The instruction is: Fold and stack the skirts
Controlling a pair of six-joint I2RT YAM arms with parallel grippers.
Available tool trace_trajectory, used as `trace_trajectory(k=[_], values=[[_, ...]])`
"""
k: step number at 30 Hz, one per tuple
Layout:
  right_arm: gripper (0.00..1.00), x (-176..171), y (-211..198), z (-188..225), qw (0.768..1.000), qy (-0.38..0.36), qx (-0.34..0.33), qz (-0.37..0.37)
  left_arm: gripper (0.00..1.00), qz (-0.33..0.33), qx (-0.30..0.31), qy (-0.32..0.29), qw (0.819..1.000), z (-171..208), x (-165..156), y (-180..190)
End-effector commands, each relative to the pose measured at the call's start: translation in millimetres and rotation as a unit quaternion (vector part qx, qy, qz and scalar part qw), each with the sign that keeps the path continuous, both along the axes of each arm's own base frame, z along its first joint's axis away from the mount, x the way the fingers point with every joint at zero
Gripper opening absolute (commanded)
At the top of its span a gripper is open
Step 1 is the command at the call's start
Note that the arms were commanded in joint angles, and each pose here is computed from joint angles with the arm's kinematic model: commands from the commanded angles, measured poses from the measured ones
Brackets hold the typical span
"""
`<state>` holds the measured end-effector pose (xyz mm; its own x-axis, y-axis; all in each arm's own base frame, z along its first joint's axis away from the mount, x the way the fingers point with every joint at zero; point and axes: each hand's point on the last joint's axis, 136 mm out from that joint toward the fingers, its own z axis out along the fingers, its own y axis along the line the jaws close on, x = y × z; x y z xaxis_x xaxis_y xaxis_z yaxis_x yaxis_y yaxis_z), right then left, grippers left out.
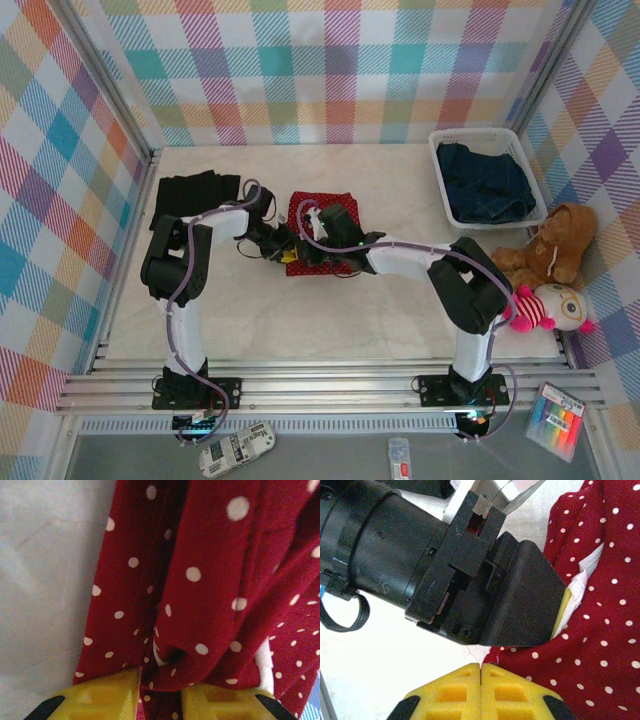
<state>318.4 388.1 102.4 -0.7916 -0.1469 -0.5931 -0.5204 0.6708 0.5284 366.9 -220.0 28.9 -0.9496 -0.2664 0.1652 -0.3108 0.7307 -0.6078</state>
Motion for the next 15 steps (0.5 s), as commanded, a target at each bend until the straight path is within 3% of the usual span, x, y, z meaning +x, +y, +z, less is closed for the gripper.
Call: trace_trajectory(k=[1,4,8,11,15], values=[[0.0,-14,3,17,0.999,-0.023,0.019,0.021,0.29,0.01,0.039,0.033,0.999,-28,-12,10],[0.03,-22,-7,0,1.0,-0.021,0.003,0.019,0.29,0.01,0.032,0.032,0.999,-26,-12,7],[0.23,-23,-12,-5,1.0,-0.02,-0.004,0.008,0.31,0.011,0.043,0.025,0.999,-20,-10,11],[0.38,-19,-19,2,0.999,-0.03,-0.01,-0.012,0.37,0.018,0.056,0.016,0.998,-13,-8,17],[0.51,-11,-39,5,0.996,-0.04,-0.055,-0.053,0.37,0.035,0.063,0.011,0.997,-4,-9,28]])
